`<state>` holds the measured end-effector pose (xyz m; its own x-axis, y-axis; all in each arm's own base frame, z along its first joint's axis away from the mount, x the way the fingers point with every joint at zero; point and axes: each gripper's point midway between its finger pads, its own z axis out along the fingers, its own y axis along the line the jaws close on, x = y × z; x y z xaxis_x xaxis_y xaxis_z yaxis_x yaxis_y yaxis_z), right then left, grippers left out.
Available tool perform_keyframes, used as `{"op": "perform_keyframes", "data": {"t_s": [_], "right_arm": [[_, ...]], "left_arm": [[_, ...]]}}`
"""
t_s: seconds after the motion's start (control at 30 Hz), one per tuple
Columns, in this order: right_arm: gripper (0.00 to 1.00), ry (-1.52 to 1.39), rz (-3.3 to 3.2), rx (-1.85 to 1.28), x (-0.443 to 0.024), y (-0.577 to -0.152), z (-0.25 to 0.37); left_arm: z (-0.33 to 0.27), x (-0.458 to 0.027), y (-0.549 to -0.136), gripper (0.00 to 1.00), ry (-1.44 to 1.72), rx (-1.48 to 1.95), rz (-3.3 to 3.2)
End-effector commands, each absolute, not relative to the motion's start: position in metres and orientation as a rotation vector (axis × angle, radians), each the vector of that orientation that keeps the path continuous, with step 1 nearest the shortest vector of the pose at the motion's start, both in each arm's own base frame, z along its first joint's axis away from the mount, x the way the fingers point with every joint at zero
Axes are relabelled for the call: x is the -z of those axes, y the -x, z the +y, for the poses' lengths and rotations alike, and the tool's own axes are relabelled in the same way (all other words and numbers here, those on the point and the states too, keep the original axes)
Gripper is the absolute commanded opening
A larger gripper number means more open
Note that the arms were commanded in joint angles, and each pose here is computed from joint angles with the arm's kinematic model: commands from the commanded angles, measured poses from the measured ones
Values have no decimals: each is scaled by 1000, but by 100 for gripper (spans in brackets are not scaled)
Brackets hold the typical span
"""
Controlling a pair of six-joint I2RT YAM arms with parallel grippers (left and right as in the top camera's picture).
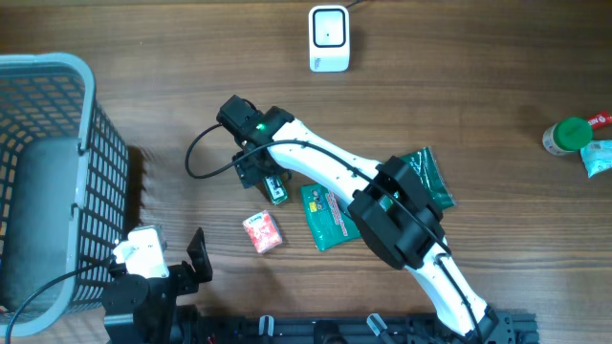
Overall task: Scan the item barcode
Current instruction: 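Reach right gripper to small green box and grasp it, then lift small green box and hold it under the barcode scanner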
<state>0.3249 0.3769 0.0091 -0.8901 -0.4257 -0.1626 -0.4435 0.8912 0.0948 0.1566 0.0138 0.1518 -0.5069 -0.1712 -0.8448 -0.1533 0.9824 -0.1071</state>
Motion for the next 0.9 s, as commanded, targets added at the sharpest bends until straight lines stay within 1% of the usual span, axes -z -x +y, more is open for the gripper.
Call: {"op": "perform_keyframes", "data": {"t_s": [0.0,0.1,0.2,0.27,0.3,0.37,0.43,0.5,0.53,0.77,0.8,0.87], "right_arm": [[72,624,2910,-196,-26,-329,375],[64,624,2939,-168,-16,-326,372],[61,605,2983,-131,5,-323,368],[54,606,3011,-104,20,-320,365],[52,598,3015,-101,21,-320,364],[52,594,3012,-112,19,-321,365],[48,585,3044,-183,18,-319,368],[42,573,3096,-323,15,-314,373],[38,559,3125,-415,13,-314,374],[29,332,3224,-857,-10,-337,351],[28,350,3210,-996,-20,-338,351],[28,445,3101,-1388,-49,-338,357]], "left_arm": [[12,-151,-157,100,227,37,2106],[12,-151,-157,100,227,37,2106],[12,-151,-157,100,227,37,2106],[12,-151,-157,100,227,37,2106],[12,-151,-157,100,227,37,2106],[12,-151,-157,100,227,37,2106],[12,-151,-157,100,227,37,2106],[12,-151,-157,100,227,37,2106],[12,-151,-157,100,227,37,2106],[12,-151,-157,100,227,37,2106],[12,-151,-157,100,227,37,2106],[12,-151,-157,100,227,37,2106]]}}
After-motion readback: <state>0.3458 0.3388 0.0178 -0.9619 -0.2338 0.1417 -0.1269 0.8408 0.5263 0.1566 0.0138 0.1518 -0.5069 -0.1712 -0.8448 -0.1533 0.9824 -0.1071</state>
